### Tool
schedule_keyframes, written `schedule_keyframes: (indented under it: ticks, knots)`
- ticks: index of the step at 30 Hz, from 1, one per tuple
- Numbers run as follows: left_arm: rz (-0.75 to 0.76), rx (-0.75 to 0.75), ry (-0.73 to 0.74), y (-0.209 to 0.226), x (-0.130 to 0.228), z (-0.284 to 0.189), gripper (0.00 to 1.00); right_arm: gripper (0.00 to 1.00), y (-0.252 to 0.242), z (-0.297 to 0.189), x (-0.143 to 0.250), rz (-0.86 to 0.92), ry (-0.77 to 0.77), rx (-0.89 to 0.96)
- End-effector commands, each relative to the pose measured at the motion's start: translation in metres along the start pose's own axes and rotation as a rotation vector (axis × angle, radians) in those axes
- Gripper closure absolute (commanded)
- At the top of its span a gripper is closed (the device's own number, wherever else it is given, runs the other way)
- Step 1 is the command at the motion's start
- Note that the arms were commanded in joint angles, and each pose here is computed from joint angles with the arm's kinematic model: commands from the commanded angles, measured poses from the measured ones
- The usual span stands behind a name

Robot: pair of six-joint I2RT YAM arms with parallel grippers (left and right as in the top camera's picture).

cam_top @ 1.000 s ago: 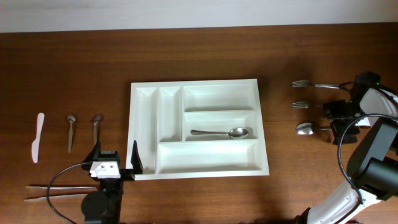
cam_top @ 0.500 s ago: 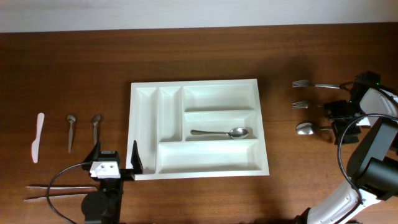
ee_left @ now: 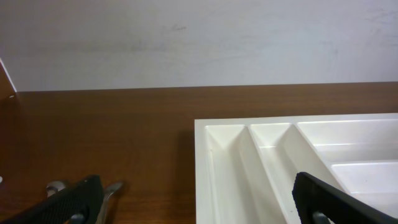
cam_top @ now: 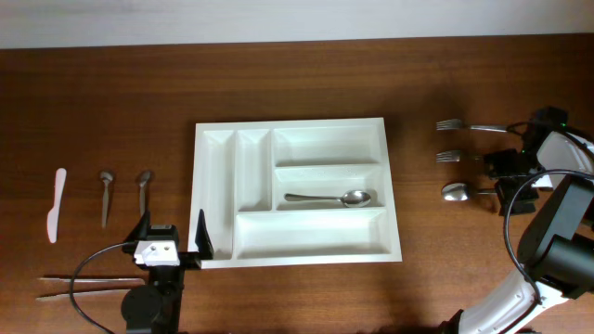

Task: Pack container
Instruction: 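Grasp the upper silver spoon by its handle with the right gripper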

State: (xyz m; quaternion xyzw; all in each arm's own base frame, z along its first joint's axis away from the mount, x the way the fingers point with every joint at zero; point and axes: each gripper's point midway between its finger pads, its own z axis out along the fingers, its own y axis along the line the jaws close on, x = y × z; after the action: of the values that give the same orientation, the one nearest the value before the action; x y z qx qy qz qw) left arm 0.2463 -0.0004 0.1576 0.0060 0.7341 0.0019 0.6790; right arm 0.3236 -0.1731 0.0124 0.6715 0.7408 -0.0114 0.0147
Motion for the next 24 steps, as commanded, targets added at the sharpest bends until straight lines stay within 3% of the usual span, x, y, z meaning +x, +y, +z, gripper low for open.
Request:
schedule_keyframes:
  ticks: [1, 14, 18, 24]
  knots:
    - [0.020, 0.022, -0.001, -0.004, 0.001, 0.000, 0.01, 0.01, -0.006, 0.011, 0.000, 0.008, 0.008, 0.035]
    - [0.020, 0.022, -0.001, -0.004, 0.001, 0.000, 0.01, 0.00, -0.006, 0.022, 0.003, 0.004, 0.029, 0.048]
    - [0.020, 0.022, -0.001, -0.004, 0.001, 0.000, 0.01, 0.21, -0.005, 0.022, 0.003, 0.004, 0.027, 0.045]
    - [0.020, 0.022, -0.001, -0.004, 0.001, 0.000, 0.01, 0.61, -0.004, 0.022, 0.003, 0.003, 0.027, 0.042]
